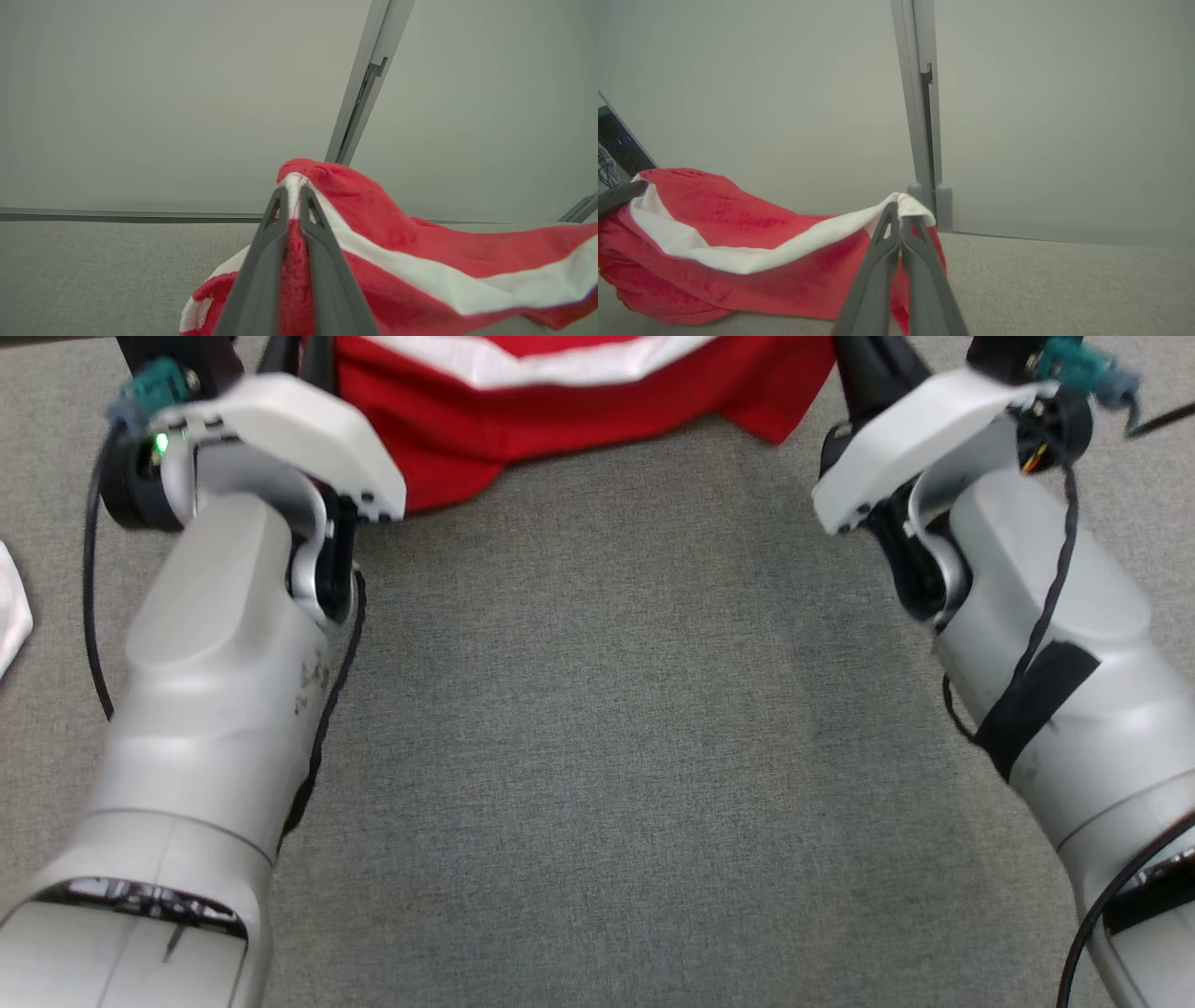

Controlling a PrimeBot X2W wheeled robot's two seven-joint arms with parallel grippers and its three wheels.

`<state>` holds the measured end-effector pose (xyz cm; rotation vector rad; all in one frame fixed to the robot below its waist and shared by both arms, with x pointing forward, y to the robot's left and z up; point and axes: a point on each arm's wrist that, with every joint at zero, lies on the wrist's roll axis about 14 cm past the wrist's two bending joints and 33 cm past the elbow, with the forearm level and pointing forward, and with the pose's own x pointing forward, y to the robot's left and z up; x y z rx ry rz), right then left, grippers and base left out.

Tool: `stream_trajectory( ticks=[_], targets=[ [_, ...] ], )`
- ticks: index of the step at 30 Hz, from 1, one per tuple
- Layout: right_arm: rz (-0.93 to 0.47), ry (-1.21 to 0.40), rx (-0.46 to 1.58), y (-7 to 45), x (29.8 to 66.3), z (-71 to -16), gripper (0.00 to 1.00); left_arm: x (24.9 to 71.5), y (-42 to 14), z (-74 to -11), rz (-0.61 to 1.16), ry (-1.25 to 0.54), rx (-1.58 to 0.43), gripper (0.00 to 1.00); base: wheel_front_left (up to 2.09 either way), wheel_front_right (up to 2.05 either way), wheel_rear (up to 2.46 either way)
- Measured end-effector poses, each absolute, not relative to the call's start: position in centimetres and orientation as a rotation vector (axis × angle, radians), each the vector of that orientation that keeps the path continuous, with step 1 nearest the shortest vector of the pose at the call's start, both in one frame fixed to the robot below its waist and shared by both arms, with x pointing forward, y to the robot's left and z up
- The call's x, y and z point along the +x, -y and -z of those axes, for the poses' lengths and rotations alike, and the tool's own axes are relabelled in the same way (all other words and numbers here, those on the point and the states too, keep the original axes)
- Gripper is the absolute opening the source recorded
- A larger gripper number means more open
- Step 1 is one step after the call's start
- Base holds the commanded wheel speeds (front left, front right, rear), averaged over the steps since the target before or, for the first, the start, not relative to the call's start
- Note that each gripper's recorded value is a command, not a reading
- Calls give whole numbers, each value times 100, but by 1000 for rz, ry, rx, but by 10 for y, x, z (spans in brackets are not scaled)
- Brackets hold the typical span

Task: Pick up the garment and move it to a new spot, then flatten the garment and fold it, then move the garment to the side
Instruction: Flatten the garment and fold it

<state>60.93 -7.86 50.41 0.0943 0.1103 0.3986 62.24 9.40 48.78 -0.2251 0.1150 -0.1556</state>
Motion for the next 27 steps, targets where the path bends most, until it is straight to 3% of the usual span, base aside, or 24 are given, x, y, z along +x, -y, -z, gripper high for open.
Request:
stream_trajectory(
  ticks=[4, 9, 27],
  targets=[
    [-372, -227, 168, 81, 583, -450, 0, 591, -98, -430, 140, -253, -276, 0, 0, 0, 0],
    [-350, -329, 242, 87, 541, -404, 0, 557, -96, -403, 147, -310, -302, 0, 0, 0, 0],
    [-305, -223, 299, 127, 403, -422, 0, 430, -107, -436, 144, -157, -334, 0, 0, 0, 0]
  ],
)
